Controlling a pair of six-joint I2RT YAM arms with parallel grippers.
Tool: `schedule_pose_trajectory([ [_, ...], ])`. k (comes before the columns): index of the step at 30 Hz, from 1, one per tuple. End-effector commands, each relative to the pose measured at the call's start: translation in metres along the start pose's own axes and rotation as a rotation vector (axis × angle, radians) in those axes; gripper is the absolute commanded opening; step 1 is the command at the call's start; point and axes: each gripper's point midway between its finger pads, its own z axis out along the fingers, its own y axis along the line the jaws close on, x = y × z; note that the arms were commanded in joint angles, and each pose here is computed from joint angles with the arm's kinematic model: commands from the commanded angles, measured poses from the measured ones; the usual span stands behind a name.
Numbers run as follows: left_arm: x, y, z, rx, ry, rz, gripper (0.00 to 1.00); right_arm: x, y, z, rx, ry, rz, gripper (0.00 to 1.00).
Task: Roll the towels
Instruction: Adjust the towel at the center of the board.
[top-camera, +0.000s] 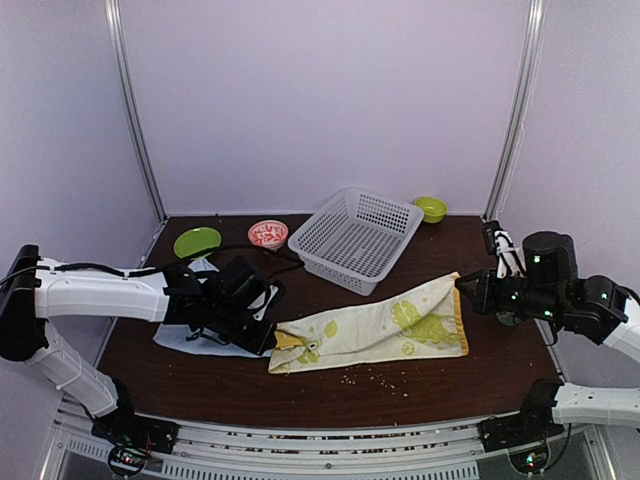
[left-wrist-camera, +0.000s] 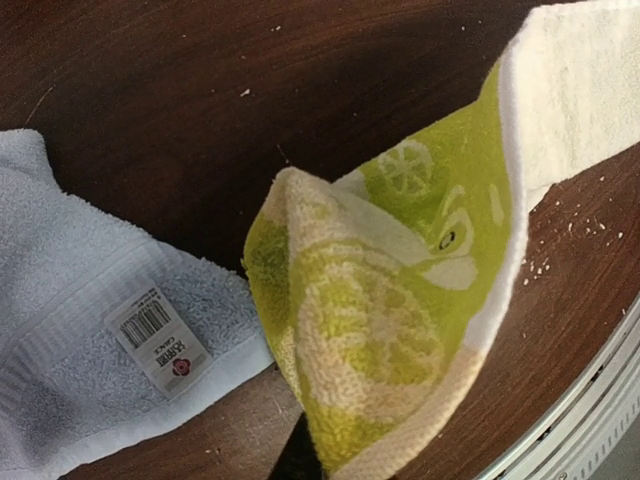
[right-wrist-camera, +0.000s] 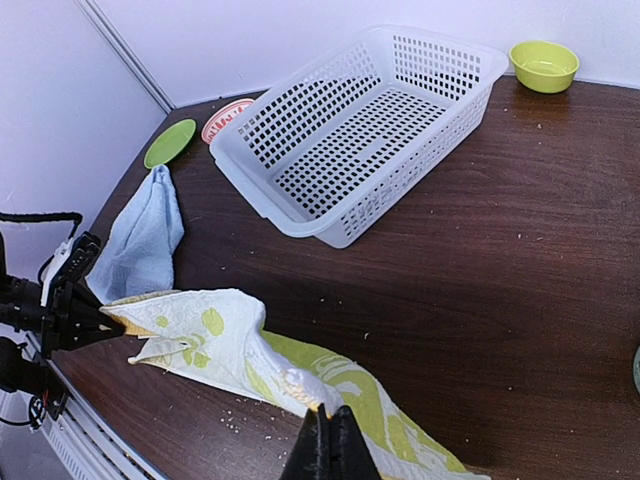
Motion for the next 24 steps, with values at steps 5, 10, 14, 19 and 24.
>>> schedule_pose_trajectory([
  [5, -0.016, 0.004, -0.035, -0.005, -0.097, -0.007, 0.19, -0.008, -0.001, -0.003, 0.005, -0.027, 0.001, 0.0],
  [10, -0.015, 0.003, -0.036, 0.003, -0.1, -0.007, 0.09, -0.008, 0.001, -0.002, -0.003, -0.024, 0.002, 0.0],
  [14, -0.01, 0.003, -0.031, 0.007, -0.076, -0.005, 0.22, -0.008, 0.001, -0.003, -0.006, -0.025, 0.006, 0.0],
  [19, -0.005, 0.006, -0.028, -0.003, -0.067, -0.007, 0.46, -0.007, 0.001, -0.003, -0.005, -0.021, 0.006, 0.0],
  [24, 0.007, 0.01, -0.022, -0.003, -0.04, -0.005, 0.5, -0.007, -0.002, -0.003, 0.014, -0.025, 0.002, 0.0],
])
